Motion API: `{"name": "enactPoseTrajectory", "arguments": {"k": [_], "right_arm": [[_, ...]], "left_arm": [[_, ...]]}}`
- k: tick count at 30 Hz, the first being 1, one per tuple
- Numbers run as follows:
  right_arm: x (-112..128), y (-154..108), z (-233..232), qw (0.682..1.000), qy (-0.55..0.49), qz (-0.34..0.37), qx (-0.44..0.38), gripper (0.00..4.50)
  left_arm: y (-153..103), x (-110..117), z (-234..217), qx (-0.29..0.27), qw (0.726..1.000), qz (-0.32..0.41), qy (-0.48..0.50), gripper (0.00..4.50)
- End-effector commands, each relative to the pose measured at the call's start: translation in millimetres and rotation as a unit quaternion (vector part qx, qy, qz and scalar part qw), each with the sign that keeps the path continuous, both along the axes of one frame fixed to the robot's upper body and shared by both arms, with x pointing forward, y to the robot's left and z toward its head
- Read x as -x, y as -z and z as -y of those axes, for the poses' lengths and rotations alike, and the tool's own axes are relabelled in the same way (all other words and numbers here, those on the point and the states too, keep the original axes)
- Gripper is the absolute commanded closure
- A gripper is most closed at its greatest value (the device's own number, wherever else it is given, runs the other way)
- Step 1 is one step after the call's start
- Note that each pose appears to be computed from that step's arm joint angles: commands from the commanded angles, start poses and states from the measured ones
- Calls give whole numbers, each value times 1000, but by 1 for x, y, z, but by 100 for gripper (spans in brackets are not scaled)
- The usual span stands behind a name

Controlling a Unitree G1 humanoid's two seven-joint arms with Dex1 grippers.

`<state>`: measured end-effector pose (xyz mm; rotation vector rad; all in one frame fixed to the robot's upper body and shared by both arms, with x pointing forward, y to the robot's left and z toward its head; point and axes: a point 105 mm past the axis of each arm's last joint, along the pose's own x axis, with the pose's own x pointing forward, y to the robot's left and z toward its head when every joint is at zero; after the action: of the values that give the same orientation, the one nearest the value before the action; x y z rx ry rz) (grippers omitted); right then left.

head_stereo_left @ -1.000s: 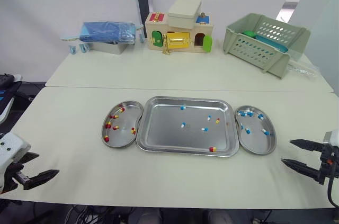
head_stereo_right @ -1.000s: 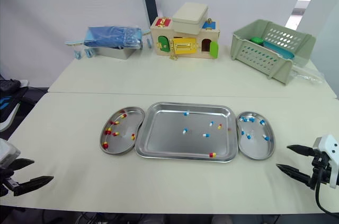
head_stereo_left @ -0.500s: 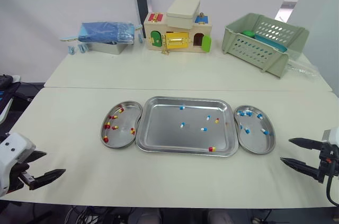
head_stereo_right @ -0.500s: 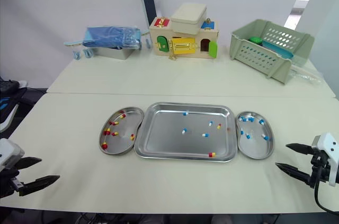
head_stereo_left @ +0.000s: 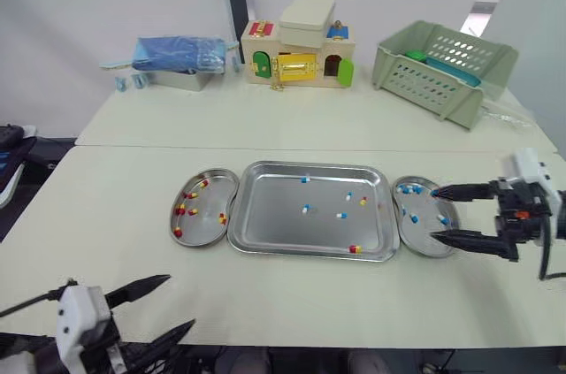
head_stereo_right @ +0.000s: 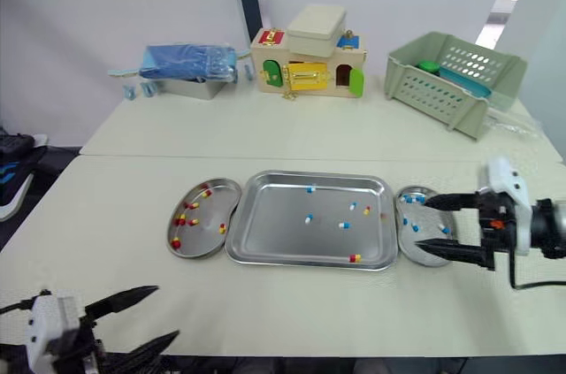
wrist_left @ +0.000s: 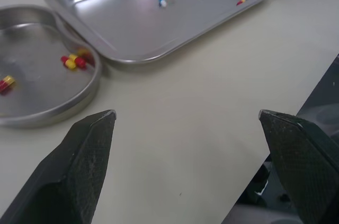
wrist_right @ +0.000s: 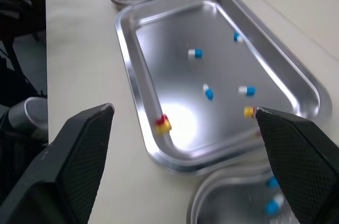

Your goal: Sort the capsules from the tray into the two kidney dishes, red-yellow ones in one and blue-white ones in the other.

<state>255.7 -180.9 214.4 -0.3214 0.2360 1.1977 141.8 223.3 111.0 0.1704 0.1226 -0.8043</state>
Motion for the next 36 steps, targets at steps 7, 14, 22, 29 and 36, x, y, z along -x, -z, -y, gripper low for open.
{"name": "enactPoseTrajectory", "arguments": {"k": [7,14,22,29,36], "right_arm": [[-39,19,-79,999,4,37,21,0],[-63,41,-129,998,41,-1,53,0],[-73,69,-158,994,54,0,95,0],[-76,80,-166,992,58,11,109,0],[-78,91,-168,991,61,15,118,0]], "left_arm": [[9,12,33,59,992,101,-52,3],[14,10,46,91,982,130,-104,3],[15,5,50,114,976,134,-128,3],[17,6,53,111,977,133,-122,3],[19,7,53,109,978,134,-121,3]]}}
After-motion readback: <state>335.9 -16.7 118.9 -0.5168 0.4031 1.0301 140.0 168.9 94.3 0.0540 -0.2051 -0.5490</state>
